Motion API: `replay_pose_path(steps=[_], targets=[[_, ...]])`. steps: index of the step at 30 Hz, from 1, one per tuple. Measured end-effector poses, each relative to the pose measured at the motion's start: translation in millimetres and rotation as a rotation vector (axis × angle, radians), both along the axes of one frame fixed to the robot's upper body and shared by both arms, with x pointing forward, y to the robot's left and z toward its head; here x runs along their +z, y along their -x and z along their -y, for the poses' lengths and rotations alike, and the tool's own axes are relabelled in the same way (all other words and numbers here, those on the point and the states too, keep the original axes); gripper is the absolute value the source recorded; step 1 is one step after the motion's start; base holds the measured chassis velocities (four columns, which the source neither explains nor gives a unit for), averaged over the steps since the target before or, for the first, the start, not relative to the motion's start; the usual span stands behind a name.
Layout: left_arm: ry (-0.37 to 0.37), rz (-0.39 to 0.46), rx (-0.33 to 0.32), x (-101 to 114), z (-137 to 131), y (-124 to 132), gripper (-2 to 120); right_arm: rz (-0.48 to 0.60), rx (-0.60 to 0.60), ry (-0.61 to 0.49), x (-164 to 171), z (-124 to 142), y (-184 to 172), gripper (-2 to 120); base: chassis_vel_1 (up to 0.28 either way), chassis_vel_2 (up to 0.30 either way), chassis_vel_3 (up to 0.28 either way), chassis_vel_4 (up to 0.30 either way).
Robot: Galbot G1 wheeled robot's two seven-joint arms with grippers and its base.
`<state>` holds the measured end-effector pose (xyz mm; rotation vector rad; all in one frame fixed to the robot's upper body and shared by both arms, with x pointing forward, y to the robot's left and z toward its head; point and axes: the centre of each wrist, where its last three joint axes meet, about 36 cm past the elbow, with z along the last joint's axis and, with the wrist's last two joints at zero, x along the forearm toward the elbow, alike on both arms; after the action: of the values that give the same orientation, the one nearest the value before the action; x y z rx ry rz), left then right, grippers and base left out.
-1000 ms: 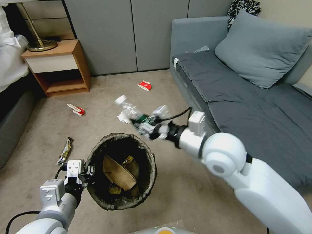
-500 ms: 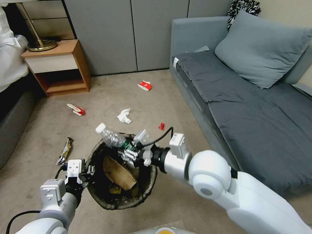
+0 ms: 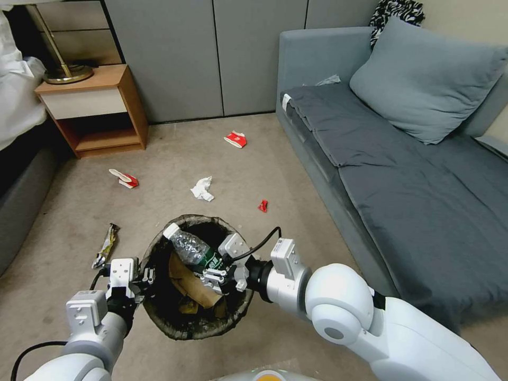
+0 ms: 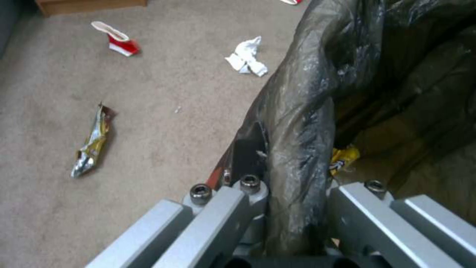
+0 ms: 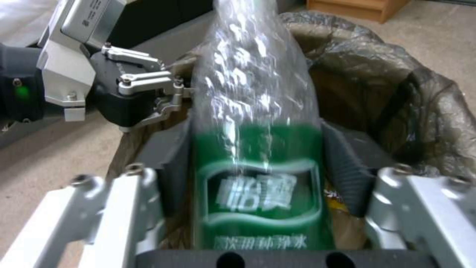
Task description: Pick up the trash bin, then pick up the garbage from the floor and place it into the trash bin.
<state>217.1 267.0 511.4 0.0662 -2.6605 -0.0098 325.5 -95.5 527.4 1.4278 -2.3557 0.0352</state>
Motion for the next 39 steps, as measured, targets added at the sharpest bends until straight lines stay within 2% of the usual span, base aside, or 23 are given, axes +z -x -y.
replay_pose_path(steps=[3,5,8,15,18,20,22,23,25,26,27,29,30,33,37,39], targets=[[-0.002,0.003,0.002,0,-1,-1,0,0.018,-0.001,-0.009,5,1,0,78,0.0,0.0,0.0,0.0],[-0.002,0.005,0.002,1,-1,-1,0,0.027,-0.002,-0.015,9,3,-1,82,0.0,0.0,0.0,0.0],[0.001,0.01,0.0,1,0,-2,0,0.05,-0.014,-0.04,23,10,-4,96,0.0,0.0,0.0,0.0],[0.001,0.013,-0.005,1,0,-2,0,0.119,-0.078,-0.091,50,33,-7,100,0.0,0.0,0.0,0.0],[0.001,0.014,-0.009,2,0,-3,0,0.173,-0.202,-0.113,59,54,-10,100,0.0,0.0,0.0,0.0],[0.002,0.014,-0.009,2,0,-3,0,0.178,-0.233,-0.118,59,59,-11,100,0.0,0.0,0.0,0.0],[0.001,0.014,-0.011,2,0,-3,0,0.219,-0.333,-0.12,54,75,-15,100,0.0,0.0,0.0,0.0],[0.001,0.014,-0.011,2,0,-3,0,0.219,-0.333,-0.12,54,75,-15,100,0.0,0.0,0.0,0.0],[0.002,0.016,-0.009,2,0,-3,0,0.314,-0.475,-0.121,35,103,-17,100,0.0,0.0,0.0,0.0],[0.002,0.018,-0.007,2,-1,-3,0,0.335,-0.53,-0.11,25,113,-13,100,0.0,0.0,0.0,0.0],[0.002,0.018,-0.007,2,-1,-3,0,0.335,-0.53,-0.11,25,113,-13,100,0.0,0.0,0.0,0.0],[0.005,0.023,-0.008,3,-1,-4,0,0.372,-0.642,-0.08,6,130,-4,100,0.0,0.0,0.0,0.0],[0.005,0.023,-0.008,3,-1,-4,0,0.372,-0.642,-0.08,6,130,-4,100,0.0,0.0,0.0,0.0],[0.011,0.03,-0.013,4,-1,-5,0,0.405,-0.772,-0.02,-14,155,14,100,0.0,0.0,0.0,0.0],[0.009,0.031,-0.016,4,-2,-5,0,0.408,-0.841,0.006,-30,168,29,100,0.0,0.0,0.0,0.0],[0.01,0.026,-0.018,4,-3,-5,0,0.4,-0.914,0.03,-51,175,49,100,0.0,0.0,0.0,0.0]])
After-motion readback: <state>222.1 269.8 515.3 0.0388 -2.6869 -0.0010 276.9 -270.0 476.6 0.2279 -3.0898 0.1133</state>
